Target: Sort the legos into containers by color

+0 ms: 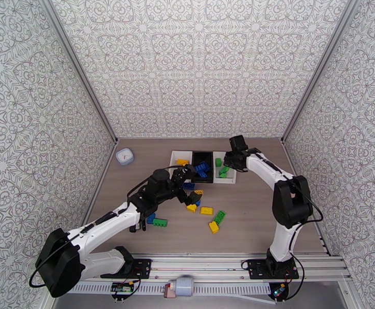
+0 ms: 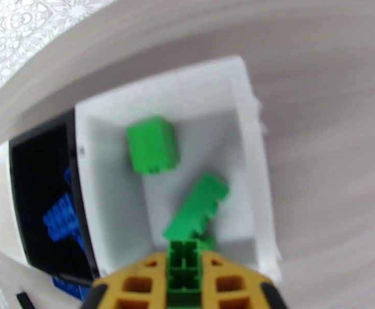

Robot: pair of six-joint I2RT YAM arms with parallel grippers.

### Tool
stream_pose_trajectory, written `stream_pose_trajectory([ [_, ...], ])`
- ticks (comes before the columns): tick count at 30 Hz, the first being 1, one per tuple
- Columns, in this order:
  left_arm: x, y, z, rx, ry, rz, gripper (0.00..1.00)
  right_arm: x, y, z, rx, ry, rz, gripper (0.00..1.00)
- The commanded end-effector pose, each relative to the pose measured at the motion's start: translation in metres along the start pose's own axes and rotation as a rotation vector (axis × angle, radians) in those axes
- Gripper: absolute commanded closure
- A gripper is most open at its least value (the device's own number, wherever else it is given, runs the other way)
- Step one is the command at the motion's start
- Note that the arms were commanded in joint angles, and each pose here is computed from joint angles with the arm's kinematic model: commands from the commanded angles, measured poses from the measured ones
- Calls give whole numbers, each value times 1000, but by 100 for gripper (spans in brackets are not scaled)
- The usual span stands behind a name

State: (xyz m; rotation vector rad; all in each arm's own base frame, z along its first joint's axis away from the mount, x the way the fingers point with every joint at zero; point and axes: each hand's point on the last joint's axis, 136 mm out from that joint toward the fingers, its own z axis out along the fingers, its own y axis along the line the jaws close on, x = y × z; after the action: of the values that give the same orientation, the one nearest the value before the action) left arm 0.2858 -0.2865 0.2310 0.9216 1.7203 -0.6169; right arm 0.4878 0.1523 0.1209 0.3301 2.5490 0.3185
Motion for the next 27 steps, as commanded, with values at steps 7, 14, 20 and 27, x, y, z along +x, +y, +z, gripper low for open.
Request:
stream_pose_trajectory([
  [7, 8, 7, -16, -58, 16, -31, 0, 0, 2, -15, -3, 7, -66, 44],
  [14, 15, 2, -27, -32, 33, -32, 0, 66, -24, -48, 34, 87, -1, 29],
  [20, 19, -7, -32, 23, 51, -38, 0, 136, -38, -76, 62, 191, -14, 21],
  [27, 21, -16, -35, 67, 57, -34, 0, 197, -47, -85, 89, 311, -48, 15],
])
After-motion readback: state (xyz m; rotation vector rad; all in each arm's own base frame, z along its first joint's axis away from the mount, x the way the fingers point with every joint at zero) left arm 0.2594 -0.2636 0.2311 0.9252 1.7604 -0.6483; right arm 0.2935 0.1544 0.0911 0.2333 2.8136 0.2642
